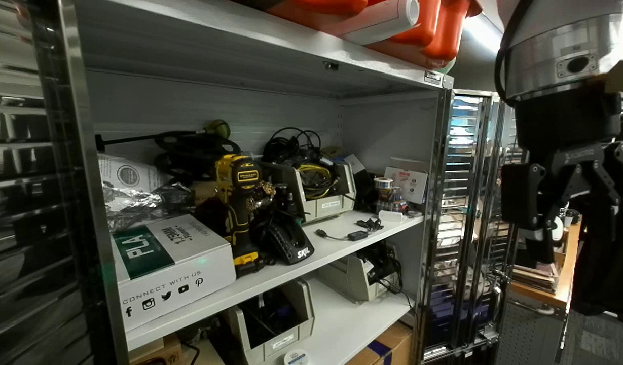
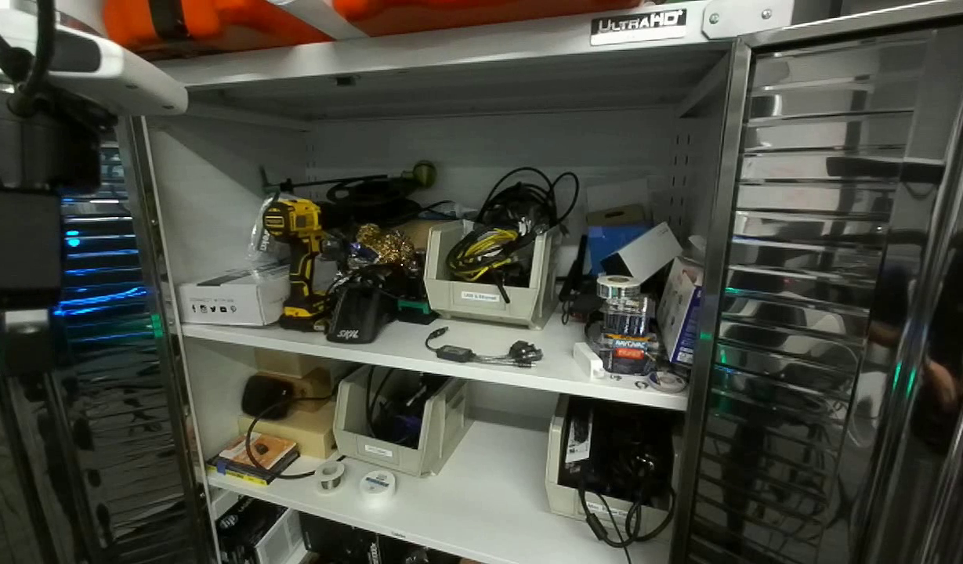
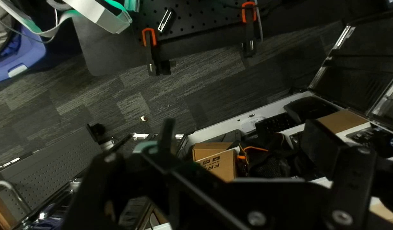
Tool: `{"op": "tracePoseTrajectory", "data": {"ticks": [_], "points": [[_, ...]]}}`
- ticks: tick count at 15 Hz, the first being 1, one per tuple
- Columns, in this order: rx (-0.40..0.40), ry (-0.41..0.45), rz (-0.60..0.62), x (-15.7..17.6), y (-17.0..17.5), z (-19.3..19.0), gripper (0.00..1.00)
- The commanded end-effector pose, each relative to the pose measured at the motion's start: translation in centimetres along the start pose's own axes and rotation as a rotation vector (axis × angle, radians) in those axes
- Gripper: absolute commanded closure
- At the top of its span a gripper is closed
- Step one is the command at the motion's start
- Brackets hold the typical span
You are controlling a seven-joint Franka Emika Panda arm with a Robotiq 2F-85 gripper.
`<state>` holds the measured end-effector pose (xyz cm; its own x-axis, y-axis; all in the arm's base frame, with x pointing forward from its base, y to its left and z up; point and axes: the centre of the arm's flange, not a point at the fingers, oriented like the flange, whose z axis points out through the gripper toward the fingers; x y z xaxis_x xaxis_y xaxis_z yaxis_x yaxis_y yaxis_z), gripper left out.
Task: Pick up the cable charger and put it in the cable box.
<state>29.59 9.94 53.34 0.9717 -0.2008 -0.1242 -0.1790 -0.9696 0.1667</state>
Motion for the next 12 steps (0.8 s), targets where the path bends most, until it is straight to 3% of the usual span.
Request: {"op": "tracePoseTrajectory", "data": {"ticks": [1,6,12], "points": [[-0.005,0.045,0.048,2.7,-0.7,0.8,0.00],[0.017,0.104,0.143,7.9,-1.7,2.2,0.00],[0.128,0.212,0.359,15.5,-2.0,4.5,0.00]]}}
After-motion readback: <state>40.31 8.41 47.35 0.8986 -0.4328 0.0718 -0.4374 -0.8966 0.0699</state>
